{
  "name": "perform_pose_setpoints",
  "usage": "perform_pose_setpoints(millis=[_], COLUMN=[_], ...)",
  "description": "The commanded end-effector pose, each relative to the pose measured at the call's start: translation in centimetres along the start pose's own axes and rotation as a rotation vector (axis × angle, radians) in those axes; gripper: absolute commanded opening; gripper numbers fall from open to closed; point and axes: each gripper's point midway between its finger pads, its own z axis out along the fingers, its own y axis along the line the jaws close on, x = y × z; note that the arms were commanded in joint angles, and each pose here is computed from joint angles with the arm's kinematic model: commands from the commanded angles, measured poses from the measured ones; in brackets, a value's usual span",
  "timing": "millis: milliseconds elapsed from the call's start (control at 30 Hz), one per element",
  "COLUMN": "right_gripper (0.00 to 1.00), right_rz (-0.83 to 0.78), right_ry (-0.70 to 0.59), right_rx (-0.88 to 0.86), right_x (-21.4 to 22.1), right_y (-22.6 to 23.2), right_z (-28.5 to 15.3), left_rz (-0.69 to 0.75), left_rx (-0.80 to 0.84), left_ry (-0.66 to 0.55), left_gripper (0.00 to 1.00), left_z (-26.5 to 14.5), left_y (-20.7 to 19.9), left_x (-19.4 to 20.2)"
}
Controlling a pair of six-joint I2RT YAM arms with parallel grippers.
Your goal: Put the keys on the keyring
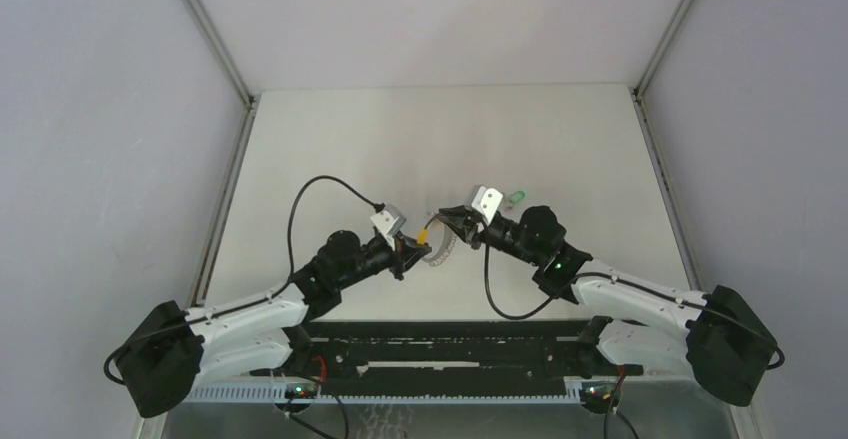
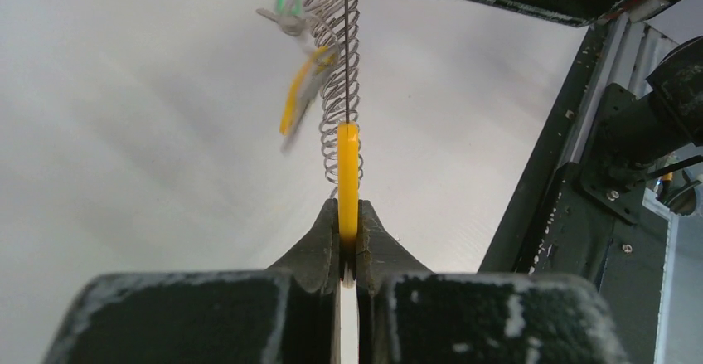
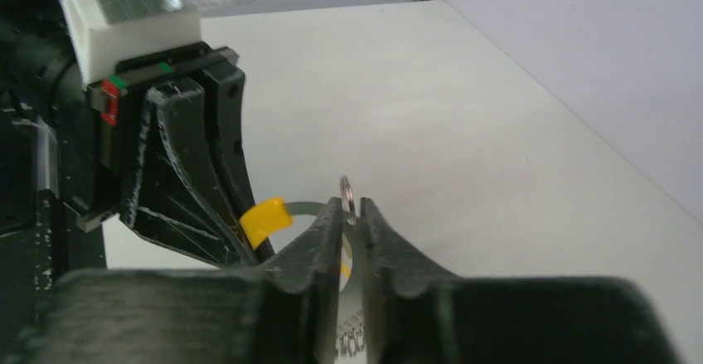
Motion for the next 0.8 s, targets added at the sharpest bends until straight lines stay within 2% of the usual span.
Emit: perform_pose_setpoints(millis=[0, 67, 233, 400, 533, 633, 767], right_gripper=[0.22, 0.34, 0.53, 0.65, 0.73, 0.76, 0.77], right_rz=[0.022, 0.023, 0.068, 0.127, 0.182, 0.199, 0.196], right_ry=[-0.050, -0.037, 0.029, 0.108, 0.137, 0.128, 0.116], right_rx=[0.074, 0.101, 0.213, 0.351, 0.433, 0.465, 0.490], right_x=[-2.9, -2.9, -2.1, -0.8, -0.2, -0.4, -0.7], right_y=[-1.5, -2.0, -4.1, -6.2, -7.2, -7.6, -8.0], right_z=[-0.3, -1.0, -3.3, -6.2, -8.1, -8.9, -9.5], left_rz=[0.031, 0.007, -0.079, -0.202, -0.306, -0.362, -0.497], left_rx=[0.009, 0.007, -0.013, -0.068, -0.040, -0.011, 0.049], left_ry=[-0.169, -0.191, -0.250, -0.308, -0.334, -0.346, -0.341], left_gripper=[0.00, 0.00, 0.00, 0.00, 0.00, 0.02, 0.02], left_z=[-0.1, -0.3, -0.6, -0.6, 0.7, 2.3, 4.6], left_y=[-0.8, -0.5, 1.1, 4.1, 5.3, 5.9, 6.8], left_x=[-5.7, -6.1, -7.3, -8.6, -9.5, -10.1, -8.9])
